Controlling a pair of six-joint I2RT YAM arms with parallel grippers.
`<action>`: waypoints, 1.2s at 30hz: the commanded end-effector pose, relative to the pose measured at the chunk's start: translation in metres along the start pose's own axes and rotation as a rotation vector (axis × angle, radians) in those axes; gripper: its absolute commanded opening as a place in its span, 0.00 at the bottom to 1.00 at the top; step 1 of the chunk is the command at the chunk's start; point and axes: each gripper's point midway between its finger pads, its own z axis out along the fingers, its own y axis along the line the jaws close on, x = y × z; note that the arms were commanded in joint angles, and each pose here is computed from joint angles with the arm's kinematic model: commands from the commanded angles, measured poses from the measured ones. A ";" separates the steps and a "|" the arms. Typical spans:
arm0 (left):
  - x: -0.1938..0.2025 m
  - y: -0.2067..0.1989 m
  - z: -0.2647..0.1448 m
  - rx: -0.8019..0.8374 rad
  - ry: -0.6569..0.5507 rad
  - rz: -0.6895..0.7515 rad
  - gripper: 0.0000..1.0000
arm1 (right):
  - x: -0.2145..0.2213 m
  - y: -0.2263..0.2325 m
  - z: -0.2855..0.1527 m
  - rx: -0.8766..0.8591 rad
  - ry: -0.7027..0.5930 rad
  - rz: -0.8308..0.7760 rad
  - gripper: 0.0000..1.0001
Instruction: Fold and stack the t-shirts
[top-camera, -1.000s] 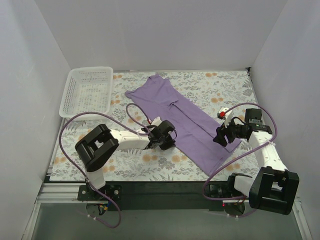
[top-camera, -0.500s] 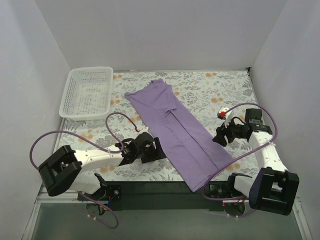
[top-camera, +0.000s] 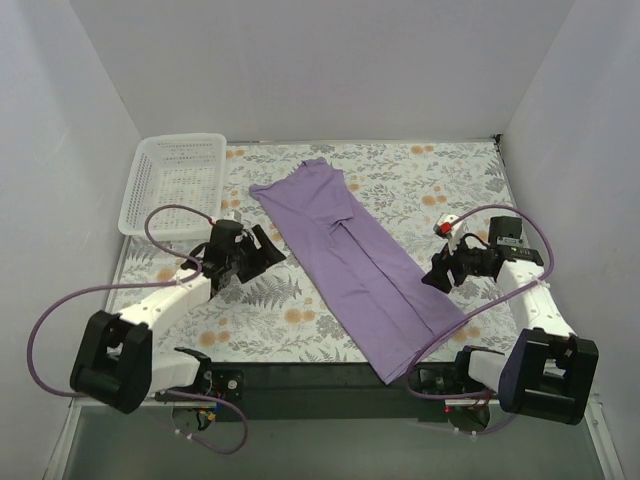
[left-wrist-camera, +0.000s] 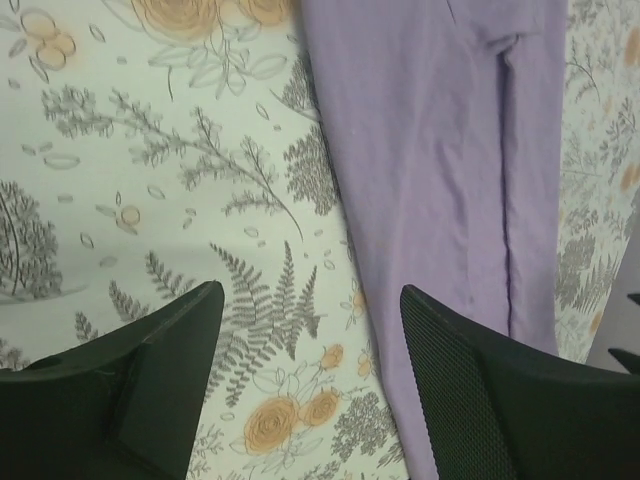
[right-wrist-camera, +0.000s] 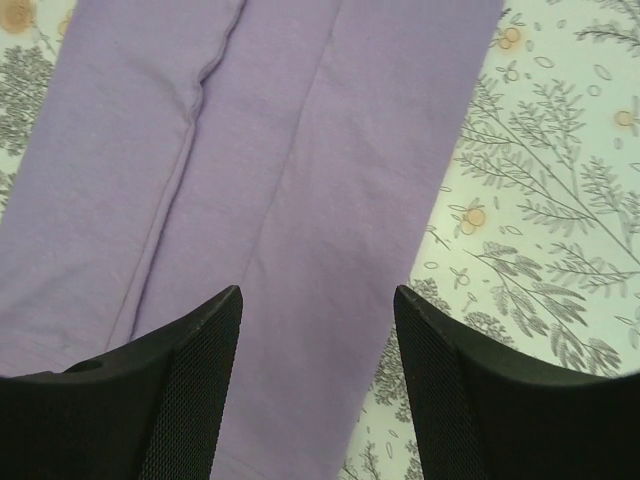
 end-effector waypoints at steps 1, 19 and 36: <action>-0.023 -0.027 0.010 0.092 0.052 0.024 0.68 | -0.024 -0.001 0.009 -0.083 -0.076 0.034 0.69; -0.006 -0.026 -0.060 0.220 -0.045 0.209 0.68 | -0.125 -0.152 0.220 -0.098 0.090 0.689 0.73; -0.007 -0.025 -0.060 0.213 -0.044 0.231 0.68 | -0.114 -0.138 0.278 -0.117 0.131 0.694 0.45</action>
